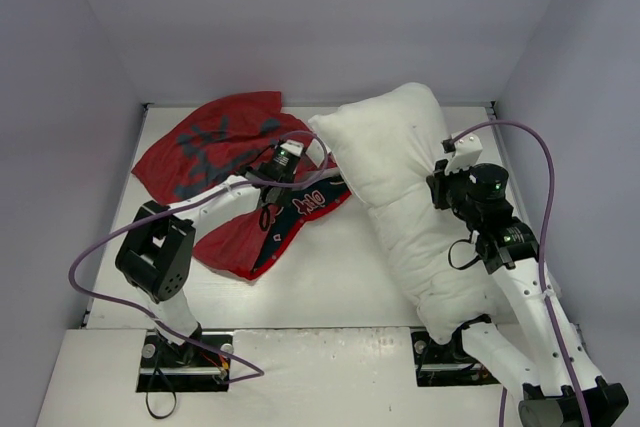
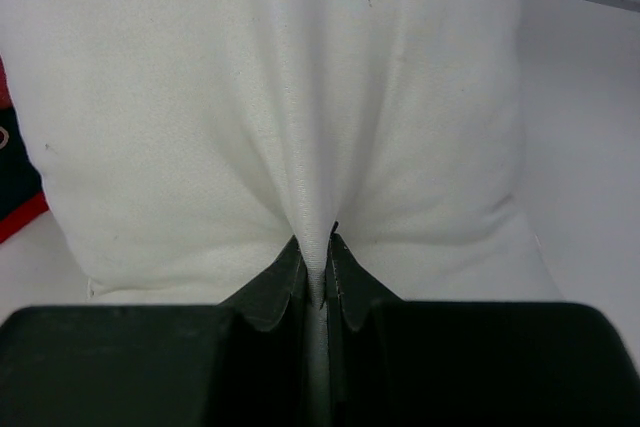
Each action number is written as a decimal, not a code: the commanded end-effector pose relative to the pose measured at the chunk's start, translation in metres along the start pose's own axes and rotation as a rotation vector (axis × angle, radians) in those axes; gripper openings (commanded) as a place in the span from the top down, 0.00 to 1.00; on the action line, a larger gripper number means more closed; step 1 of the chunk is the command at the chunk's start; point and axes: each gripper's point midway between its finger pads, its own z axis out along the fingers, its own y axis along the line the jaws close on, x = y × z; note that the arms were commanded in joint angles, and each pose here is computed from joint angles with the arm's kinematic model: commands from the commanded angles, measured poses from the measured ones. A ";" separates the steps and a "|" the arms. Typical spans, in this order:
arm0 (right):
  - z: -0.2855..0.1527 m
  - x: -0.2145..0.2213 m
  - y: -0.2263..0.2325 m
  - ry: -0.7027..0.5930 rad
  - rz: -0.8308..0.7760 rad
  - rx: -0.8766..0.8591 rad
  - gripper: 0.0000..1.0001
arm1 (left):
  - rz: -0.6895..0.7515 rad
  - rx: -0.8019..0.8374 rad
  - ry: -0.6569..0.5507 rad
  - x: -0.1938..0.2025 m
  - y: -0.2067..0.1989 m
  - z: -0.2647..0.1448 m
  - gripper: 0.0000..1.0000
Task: Put the pillow into the pillowcase
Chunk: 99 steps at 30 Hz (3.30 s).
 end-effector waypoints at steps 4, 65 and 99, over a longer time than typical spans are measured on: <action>-0.005 -0.019 0.004 -0.065 -0.006 -0.022 1.00 | 0.004 0.067 -0.061 -0.024 -0.004 -0.026 1.00; -0.003 -0.002 0.002 -0.027 -0.014 0.006 1.00 | -0.161 0.000 -0.158 -0.064 0.020 0.010 1.00; -0.067 0.008 0.148 -0.019 -0.037 -0.820 1.00 | -0.277 -0.141 -0.312 -0.131 0.126 -0.092 1.00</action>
